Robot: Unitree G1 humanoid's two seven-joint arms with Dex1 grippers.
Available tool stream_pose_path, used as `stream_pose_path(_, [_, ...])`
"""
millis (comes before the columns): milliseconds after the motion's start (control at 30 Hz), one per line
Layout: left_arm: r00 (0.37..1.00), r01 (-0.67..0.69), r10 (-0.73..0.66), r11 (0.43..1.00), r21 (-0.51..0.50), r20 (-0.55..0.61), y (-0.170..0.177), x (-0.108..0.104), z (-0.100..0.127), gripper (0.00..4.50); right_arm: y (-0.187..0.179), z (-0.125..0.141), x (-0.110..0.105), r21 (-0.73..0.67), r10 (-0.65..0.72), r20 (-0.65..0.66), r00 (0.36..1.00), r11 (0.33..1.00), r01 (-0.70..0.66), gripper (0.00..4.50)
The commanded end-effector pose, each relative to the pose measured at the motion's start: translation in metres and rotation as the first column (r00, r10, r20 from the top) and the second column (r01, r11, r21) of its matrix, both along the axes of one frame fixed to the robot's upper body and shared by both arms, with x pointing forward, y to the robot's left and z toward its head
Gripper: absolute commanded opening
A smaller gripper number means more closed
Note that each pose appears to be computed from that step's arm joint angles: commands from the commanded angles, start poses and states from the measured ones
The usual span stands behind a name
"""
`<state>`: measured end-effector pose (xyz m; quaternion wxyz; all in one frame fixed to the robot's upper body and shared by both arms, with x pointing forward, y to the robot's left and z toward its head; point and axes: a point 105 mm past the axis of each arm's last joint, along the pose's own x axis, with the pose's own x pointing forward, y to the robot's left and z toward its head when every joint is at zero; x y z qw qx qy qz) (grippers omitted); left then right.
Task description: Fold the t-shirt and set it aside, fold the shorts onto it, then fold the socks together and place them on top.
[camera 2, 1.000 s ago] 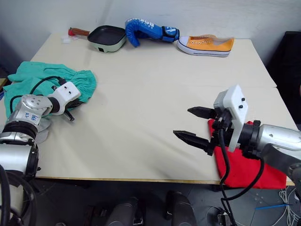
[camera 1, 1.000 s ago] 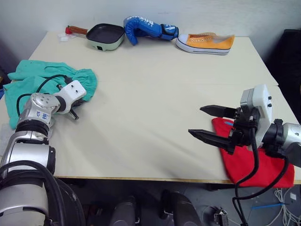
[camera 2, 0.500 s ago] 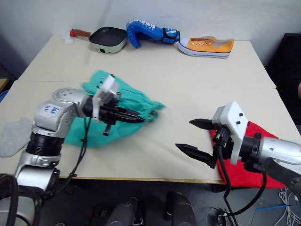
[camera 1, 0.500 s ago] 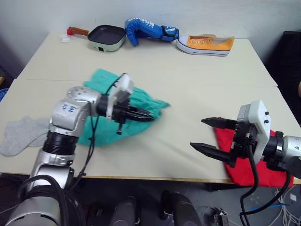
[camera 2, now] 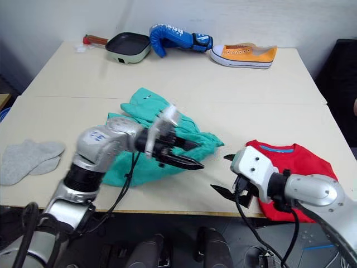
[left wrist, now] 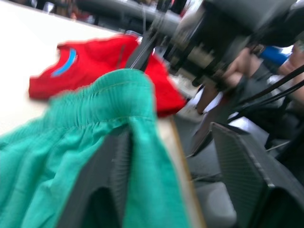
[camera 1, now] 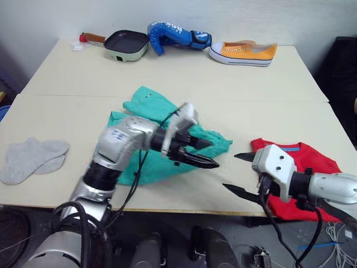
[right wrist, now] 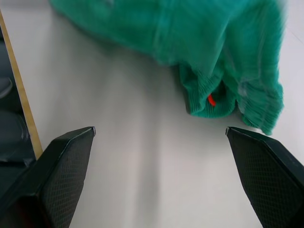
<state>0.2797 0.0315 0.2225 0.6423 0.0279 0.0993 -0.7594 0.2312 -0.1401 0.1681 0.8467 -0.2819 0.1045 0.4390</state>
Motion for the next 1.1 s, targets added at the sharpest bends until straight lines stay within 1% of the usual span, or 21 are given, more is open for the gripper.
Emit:
stream_pose_path(33, [0.987, -0.109, 0.107, 0.994, 0.013, 0.123, 0.041, 0.011, 0.016, 2.69, 0.003, -0.004, 0.004, -0.109, 0.055, 0.098, 0.994, 0.993, -0.045, 4.5])
stream_pose_path(67, [0.965, -0.195, 0.177, 0.978, 0.077, 0.193, 0.062, 0.021, 0.006, 2.69, 0.002, -0.008, 0.004, -0.134, 0.066, 0.107, 0.992, 0.99, -0.051, 4.5])
stream_pose_path(100, [0.948, -0.243, 0.208, 0.962, 0.124, 0.242, 0.076, 0.025, -0.001, 2.69, 0.001, -0.01, 0.005, -0.149, 0.073, 0.113, 0.991, 0.987, -0.056, 4.5])
stream_pose_path(133, [0.925, -0.279, 0.208, 0.94, 0.198, 0.319, 0.097, 0.026, -0.012, 2.69, 0.001, -0.012, 0.004, -0.161, 0.08, 0.118, 0.99, 0.985, -0.061, 4.5])
stream_pose_path(167, [0.915, -0.285, 0.181, 0.922, 0.261, 0.36, 0.116, 0.02, -0.021, 2.69, 0.0, -0.014, 0.003, -0.167, 0.087, 0.118, 0.989, 0.984, -0.066, 4.5])
stream_pose_path(200, [0.919, -0.279, 0.165, 0.914, 0.294, 0.358, 0.13, 0.011, -0.025, 2.69, -0.001, -0.014, 0.002, -0.163, 0.09, 0.115, 0.989, 0.984, -0.07, 4.5])
stream_pose_path(233, [0.929, -0.266, 0.163, 0.918, 0.293, 0.333, 0.137, 0.001, -0.024, 2.69, -0.002, -0.015, 0.001, -0.154, 0.09, 0.112, 0.99, 0.985, -0.072, 4.5])
stream_pose_path(267, [0.938, -0.255, 0.174, 0.933, 0.255, 0.301, 0.137, -0.006, -0.019, 2.69, -0.002, -0.015, 0.001, -0.138, 0.086, 0.109, 0.99, 0.988, -0.071, 4.5])
stream_pose_path(333, [0.945, -0.257, 0.204, 0.947, 0.193, 0.258, 0.132, -0.013, -0.012, 2.69, -0.002, -0.014, -0.001, -0.114, 0.088, 0.104, 0.991, 0.991, -0.076, 4.5])
stream_pose_path(367, [0.939, -0.263, 0.205, 0.946, 0.191, 0.277, 0.133, -0.014, -0.013, 2.69, -0.001, -0.014, -0.001, -0.108, 0.092, 0.103, 0.99, 0.991, -0.081, 4.5])
stream_pose_path(433, [0.918, -0.305, 0.221, 0.924, 0.23, 0.329, 0.143, -0.012, -0.02, 2.69, 0.002, -0.012, -0.003, -0.11, 0.12, 0.103, 0.987, 0.988, -0.109, 4.5])
stream_pose_path(500, [0.919, -0.3, 0.185, 0.9, 0.316, 0.348, 0.159, -0.018, -0.033, 3.02, 0.006, -0.015, -0.01, -0.134, 0.177, 0.084, 0.981, 0.977, -0.165, 4.5])
stream_pose_path(567, [0.92, -0.296, 0.155, 0.876, 0.382, 0.359, 0.173, -0.025, -0.041, 3.54, 0.009, -0.02, -0.024, -0.181, 0.27, 0.042, 0.962, 0.949, -0.259, 4.5])
stream_pose_path(633, [0.913, -0.312, 0.124, 0.825, 0.471, 0.388, 0.193, -0.028, -0.052, 4.22, 0.011, -0.022, -0.033, -0.188, 0.319, 0.014, 0.947, 0.931, -0.311, 4.5])
stream_pose_path(667, [0.912, -0.311, 0.098, 0.799, 0.515, 0.399, 0.202, -0.03, -0.057, 4.47, 0.012, -0.022, -0.034, -0.182, 0.326, 0.012, 0.945, 0.93, -0.319, 4.5])
stream_pose_path(733, [0.907, -0.316, 0.066, 0.761, 0.567, 0.417, 0.216, -0.03, -0.067, 4.47, 0.013, -0.023, -0.034, -0.173, 0.327, 0.013, 0.945, 0.932, -0.32, 4.5])
stream_pose_path(833, [0.875, -0.362, 0.046, 0.721, 0.591, 0.481, 0.23, -0.023, -0.077, 4.47, 0.016, -0.032, -0.027, -0.18, 0.319, 0.043, 0.947, 0.935, -0.307, 4.5])
stream_pose_path(933, [0.827, -0.417, -0.003, 0.668, 0.616, 0.563, 0.245, -0.012, -0.086, 4.47, 0.026, -0.041, -0.02, -0.112, 0.288, 0.067, 0.955, 0.954, -0.28, 4.5])
stream_pose_path(1033, [0.799, -0.468, 0.041, 0.67, 0.577, 0.601, 0.253, -0.003, -0.088, 4.47, 0.031, -0.052, -0.018, -0.112, 0.299, 0.078, 0.951, 0.951, -0.29, 4.5])
stream_pose_path(1100, [0.781, -0.485, 0.036, 0.664, 0.57, 0.623, 0.255, 0.004, -0.089, 4.47, 0.032, -0.054, -0.01, -0.134, 0.294, 0.117, 0.949, 0.951, -0.278, 4.5])
